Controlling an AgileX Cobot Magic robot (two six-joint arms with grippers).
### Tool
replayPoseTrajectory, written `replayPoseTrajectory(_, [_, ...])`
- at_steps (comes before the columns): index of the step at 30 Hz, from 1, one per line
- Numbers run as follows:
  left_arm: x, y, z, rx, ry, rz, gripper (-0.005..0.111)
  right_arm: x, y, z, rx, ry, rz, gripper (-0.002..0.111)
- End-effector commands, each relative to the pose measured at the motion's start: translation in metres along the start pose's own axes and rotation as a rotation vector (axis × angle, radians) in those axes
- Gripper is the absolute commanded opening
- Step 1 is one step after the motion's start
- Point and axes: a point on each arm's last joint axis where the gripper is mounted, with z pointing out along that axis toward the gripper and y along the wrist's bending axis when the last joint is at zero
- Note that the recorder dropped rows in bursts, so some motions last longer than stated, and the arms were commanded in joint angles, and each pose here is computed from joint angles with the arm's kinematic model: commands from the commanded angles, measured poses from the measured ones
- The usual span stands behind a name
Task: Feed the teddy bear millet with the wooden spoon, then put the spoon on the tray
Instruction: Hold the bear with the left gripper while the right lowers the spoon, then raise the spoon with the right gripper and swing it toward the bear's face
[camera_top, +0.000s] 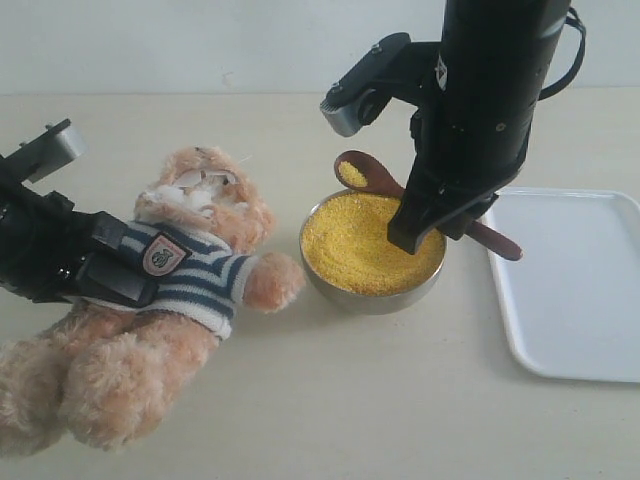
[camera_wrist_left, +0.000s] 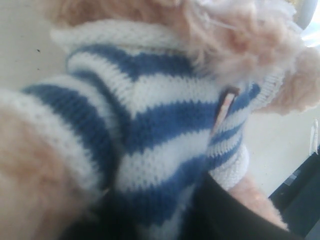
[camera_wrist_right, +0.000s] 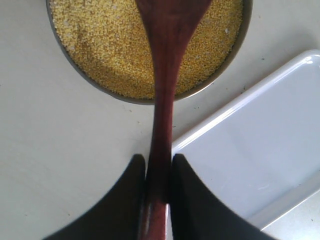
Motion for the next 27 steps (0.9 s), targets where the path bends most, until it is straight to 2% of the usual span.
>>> replayPoseTrajectory(1, [0.001, -0.004, -0.002, 0.011, -0.005, 0.0, 0.004, 0.002, -0.002, -0.005, 0.001, -0.012, 0.003, -0.001])
replayPoseTrajectory(18, [0.002, -0.006, -0.001, 0.033, 0.013, -0.003, 0.004, 0.0, 0.004, -0.005, -0.014, -0.017, -0.004, -0.001])
replayPoseTrajectory(27, [0.004, -0.01, -0.002, 0.072, 0.032, -0.009, 0.004, -0.001, 0.013, -0.006, -0.11, -0.033, 0.021, -0.001])
